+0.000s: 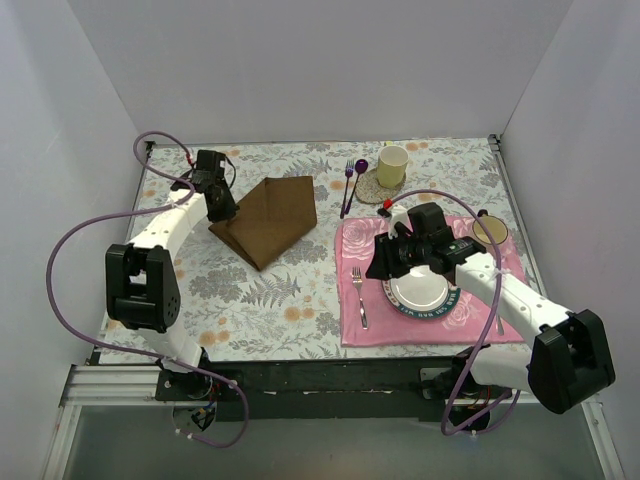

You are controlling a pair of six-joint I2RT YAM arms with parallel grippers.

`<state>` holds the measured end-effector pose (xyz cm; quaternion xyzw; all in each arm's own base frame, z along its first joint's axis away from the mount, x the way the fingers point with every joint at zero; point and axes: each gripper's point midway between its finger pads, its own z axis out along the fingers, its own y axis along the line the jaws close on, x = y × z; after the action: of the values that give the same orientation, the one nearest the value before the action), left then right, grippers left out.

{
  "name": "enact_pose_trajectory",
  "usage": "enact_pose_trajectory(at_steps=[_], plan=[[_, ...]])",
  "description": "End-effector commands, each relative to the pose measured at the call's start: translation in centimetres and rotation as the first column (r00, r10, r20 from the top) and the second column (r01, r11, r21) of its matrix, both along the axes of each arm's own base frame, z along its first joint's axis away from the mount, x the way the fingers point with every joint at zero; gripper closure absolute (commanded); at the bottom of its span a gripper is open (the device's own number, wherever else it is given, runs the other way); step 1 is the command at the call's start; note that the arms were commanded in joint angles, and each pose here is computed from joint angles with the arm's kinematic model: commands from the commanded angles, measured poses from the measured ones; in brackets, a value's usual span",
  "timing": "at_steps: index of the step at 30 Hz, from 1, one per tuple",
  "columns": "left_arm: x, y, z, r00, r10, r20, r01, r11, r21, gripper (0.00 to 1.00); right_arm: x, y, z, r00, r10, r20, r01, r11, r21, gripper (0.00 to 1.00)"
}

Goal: Fold the napkin, place the utensils inside, and roll it up
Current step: Fold the napkin

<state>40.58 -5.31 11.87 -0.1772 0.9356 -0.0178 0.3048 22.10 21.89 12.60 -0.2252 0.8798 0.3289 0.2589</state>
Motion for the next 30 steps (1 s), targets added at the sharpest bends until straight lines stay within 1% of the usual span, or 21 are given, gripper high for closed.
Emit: enact_pose_trajectory(at_steps=[1,3,9,30], plan=[[1.4,1.2,0.7,0.998,0.048,0.05,-0.046,0.999,-0.029,1.0,1.2,0.9,1.6,0.999,0.015,0.05,-0.018,0.999,0.048,0.6],[1.5,1.5,-0.2,0.998,0.055,0.026,-0.054,0.998,-0.032,1.0,1.1,1.0,1.5,0.999,0.018,0.048,-0.02,0.999,0.049,0.6],[2.3,2.4,-1.7,0.996,0.085,0.01,-0.085,0.995,-0.054,1.0,1.2,1.0,1.2,0.999,0.019,0.039,-0.021,0.999,0.049,0.6],[2.9,4.7,-3.4,0.991,0.136,-0.004,-0.136,0.988,-0.067,1.0,1.6,1.9,0.2,0.999,0.039,-0.006,-0.038,0.997,0.062,0.6]])
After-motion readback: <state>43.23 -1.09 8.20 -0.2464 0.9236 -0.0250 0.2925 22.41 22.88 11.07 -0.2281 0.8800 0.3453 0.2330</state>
